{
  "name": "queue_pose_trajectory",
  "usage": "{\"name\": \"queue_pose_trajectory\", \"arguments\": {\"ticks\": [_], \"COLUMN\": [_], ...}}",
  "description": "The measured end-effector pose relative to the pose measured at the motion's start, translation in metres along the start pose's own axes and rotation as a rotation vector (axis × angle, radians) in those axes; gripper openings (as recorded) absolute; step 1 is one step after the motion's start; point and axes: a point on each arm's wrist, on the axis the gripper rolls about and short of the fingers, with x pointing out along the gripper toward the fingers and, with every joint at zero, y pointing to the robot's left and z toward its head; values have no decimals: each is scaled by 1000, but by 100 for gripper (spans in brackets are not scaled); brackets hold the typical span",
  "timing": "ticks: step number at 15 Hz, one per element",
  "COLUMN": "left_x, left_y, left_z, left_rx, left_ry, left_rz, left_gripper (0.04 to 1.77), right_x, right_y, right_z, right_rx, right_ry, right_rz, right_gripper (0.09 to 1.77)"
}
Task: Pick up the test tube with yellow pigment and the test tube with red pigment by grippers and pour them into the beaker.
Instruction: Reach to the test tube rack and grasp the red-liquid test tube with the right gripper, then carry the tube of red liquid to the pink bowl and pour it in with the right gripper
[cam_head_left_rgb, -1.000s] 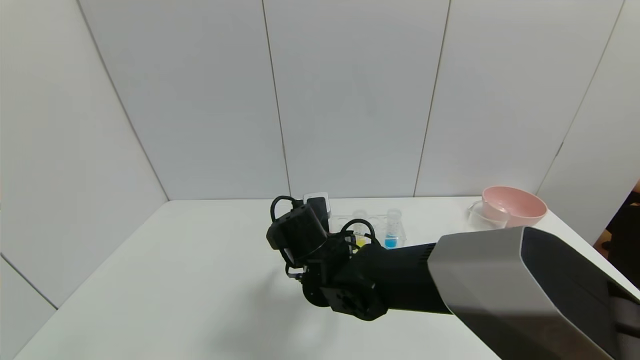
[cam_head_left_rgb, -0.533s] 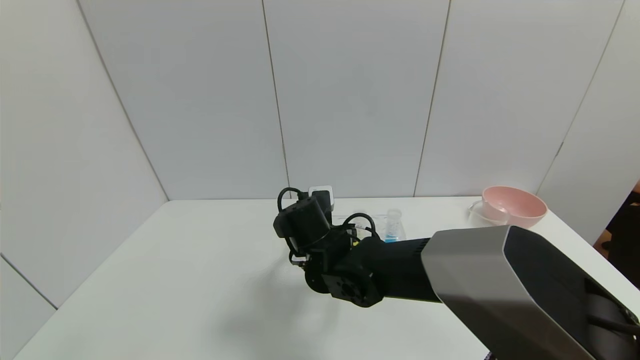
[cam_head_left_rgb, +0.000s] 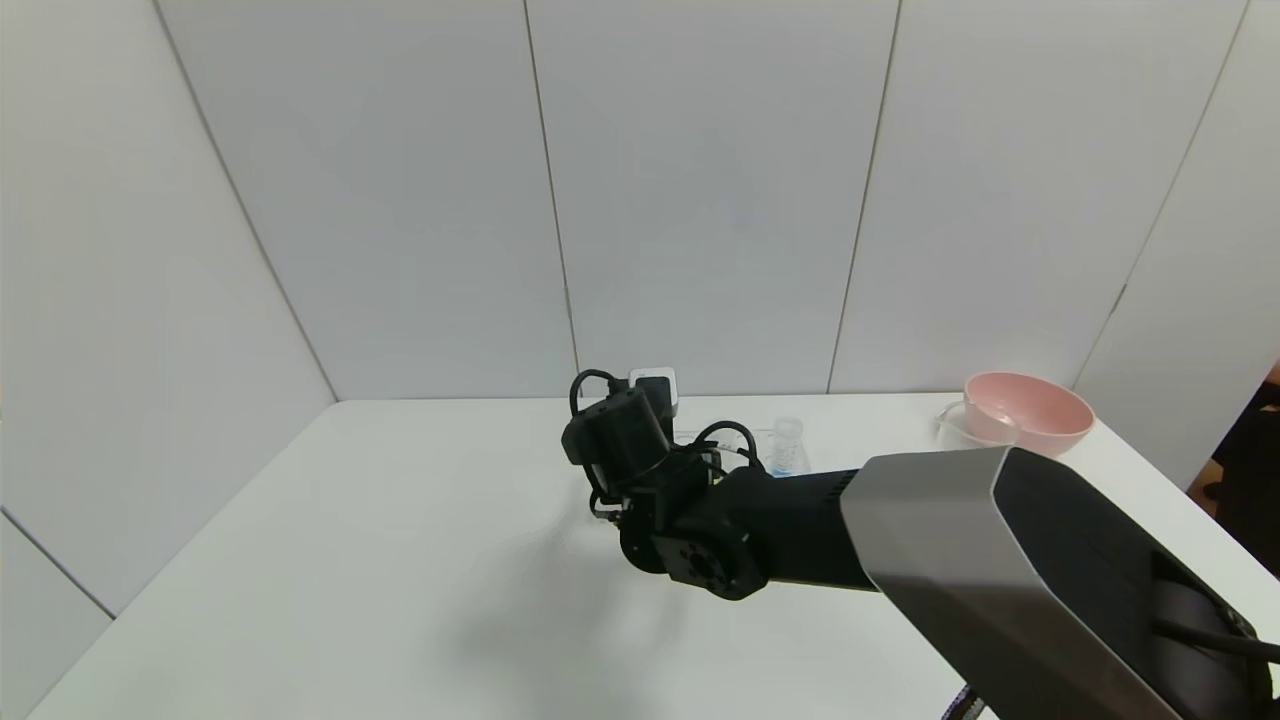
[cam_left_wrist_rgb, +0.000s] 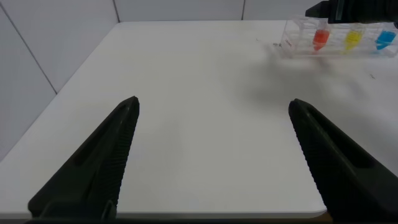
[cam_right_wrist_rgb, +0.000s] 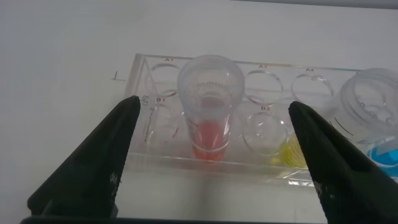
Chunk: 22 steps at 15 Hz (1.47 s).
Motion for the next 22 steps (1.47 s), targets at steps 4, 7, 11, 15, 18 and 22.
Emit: {"name": "queue_pose_trajectory", "arguments": {"ticks": [4, 7, 11, 15, 18, 22], "left_x": [0, 0, 0, 0, 0, 0], "left_y": [0, 0, 0, 0, 0, 0], "left_z": [0, 0, 0, 0, 0, 0], "left_rx": [0, 0, 0, 0, 0, 0], "left_ry": [0, 0, 0, 0, 0, 0], "left_rz": [0, 0, 0, 0, 0, 0], "left_gripper": [172, 172, 172, 172, 172, 172], "right_x": [1, 1, -1, -3, -5, -8], "right_y": [0, 0, 0, 1, 4, 4], "right_z": [-2, -2, 0, 0, -1, 2], "right_rx": [-3, -5, -17, -30, -32, -34], "right_ry": [4, 5, 4, 9, 8, 5], "right_rz": [0, 1, 3, 7, 11, 15], "right_gripper": [171, 139, 87, 48, 48, 48]}}
